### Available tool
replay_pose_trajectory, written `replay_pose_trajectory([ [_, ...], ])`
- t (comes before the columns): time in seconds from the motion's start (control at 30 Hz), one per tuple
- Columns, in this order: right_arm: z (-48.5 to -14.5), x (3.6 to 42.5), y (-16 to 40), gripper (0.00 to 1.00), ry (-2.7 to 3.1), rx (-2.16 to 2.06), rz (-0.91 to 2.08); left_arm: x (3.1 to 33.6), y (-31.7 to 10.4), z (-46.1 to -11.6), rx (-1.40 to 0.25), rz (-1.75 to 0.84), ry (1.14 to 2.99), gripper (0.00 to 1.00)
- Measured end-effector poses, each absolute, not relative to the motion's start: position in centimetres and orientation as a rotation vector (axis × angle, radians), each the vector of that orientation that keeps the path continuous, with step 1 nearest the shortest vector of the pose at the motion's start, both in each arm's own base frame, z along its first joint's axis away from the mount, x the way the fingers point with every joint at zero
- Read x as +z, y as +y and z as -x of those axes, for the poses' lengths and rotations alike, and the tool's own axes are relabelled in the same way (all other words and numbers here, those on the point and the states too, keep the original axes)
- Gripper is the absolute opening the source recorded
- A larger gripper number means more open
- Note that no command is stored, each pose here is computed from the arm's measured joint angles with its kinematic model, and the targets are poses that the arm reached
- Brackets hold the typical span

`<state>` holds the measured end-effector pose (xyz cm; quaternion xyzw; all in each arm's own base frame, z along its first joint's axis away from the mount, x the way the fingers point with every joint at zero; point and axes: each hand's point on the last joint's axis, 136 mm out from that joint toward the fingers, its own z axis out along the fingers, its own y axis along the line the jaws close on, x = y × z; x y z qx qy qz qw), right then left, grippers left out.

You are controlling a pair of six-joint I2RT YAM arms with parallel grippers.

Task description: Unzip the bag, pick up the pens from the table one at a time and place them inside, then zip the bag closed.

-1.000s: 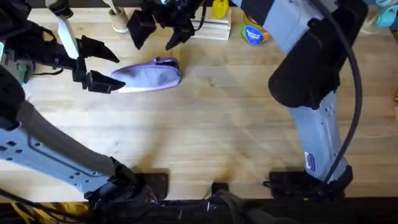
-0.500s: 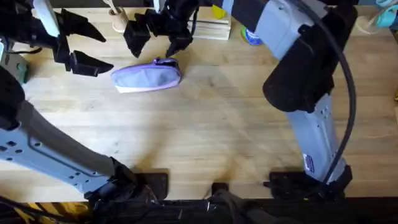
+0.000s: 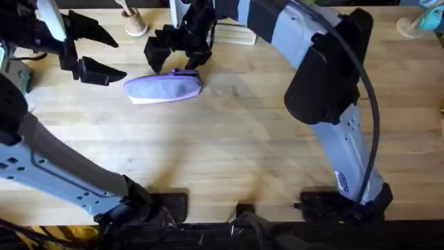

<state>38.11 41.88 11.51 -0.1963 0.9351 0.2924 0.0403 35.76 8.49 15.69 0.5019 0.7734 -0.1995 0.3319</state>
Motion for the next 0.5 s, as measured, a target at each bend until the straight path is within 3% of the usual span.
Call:
replay_pose_trajectory([
  [0.03, -38.0, 11.5, 41.9, 0.731, 2.867, 0.904, 0.601, 15.7, 8.5, -35.8, -0.521, -1.312, 2.021, 0.993],
  [0.07, -37.9, 11.6, 42.0, 0.694, 2.867, 0.914, 0.603, 15.7, 8.5, -35.8, -0.521, -1.312, 2.021, 0.993],
  [0.37, -37.2, 12.1, 42.6, 0.446, 2.869, 1.006, 0.623, 15.7, 8.5, -35.8, -0.521, -1.312, 2.021, 0.994],
  [0.5, -36.8, 12.4, 42.9, 0.405, 2.87, 1.05, 0.633, 15.7, 8.5, -35.8, -0.521, -1.312, 2.021, 0.994],
])
